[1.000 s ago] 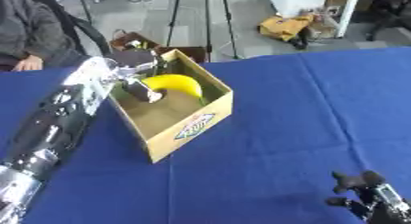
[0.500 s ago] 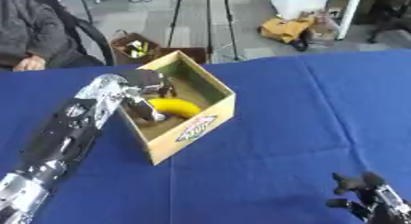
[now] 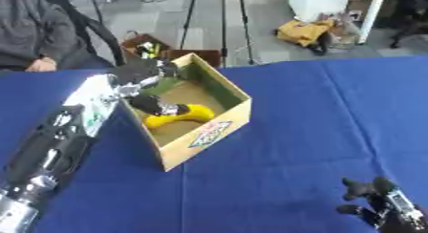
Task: Pick up objects on the table and place them in the box.
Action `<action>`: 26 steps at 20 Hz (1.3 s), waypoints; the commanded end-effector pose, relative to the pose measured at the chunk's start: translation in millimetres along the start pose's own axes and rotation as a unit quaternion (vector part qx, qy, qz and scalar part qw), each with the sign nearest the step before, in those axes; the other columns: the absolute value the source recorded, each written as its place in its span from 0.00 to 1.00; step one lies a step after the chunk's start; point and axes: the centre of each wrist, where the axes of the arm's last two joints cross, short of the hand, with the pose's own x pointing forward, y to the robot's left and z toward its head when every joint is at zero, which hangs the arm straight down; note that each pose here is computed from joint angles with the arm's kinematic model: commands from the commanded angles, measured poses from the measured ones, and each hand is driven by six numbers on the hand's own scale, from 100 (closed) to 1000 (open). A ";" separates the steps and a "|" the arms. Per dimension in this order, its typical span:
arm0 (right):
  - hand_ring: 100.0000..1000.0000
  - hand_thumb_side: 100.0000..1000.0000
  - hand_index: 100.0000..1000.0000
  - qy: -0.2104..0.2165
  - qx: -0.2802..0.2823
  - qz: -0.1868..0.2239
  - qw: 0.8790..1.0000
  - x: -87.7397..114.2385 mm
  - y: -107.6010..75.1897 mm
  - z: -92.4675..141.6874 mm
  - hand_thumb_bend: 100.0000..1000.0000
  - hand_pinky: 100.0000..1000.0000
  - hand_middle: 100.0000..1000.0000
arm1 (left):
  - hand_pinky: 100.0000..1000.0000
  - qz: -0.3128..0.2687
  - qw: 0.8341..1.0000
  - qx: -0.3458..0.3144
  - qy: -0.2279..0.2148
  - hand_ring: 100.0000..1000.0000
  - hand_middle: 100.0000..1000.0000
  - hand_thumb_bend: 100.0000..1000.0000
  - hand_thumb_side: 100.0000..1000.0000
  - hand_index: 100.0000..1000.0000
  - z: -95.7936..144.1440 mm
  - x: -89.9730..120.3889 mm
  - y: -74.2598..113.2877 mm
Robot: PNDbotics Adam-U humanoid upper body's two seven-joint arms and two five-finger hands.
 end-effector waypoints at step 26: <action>0.96 0.76 0.58 -0.016 -0.025 0.005 1.000 8.6 -9.5 4.4 0.00 0.61 0.49 | 0.67 0.475 0.860 0.169 0.081 0.61 0.55 0.15 1.00 0.69 145.2 23.3 -29.9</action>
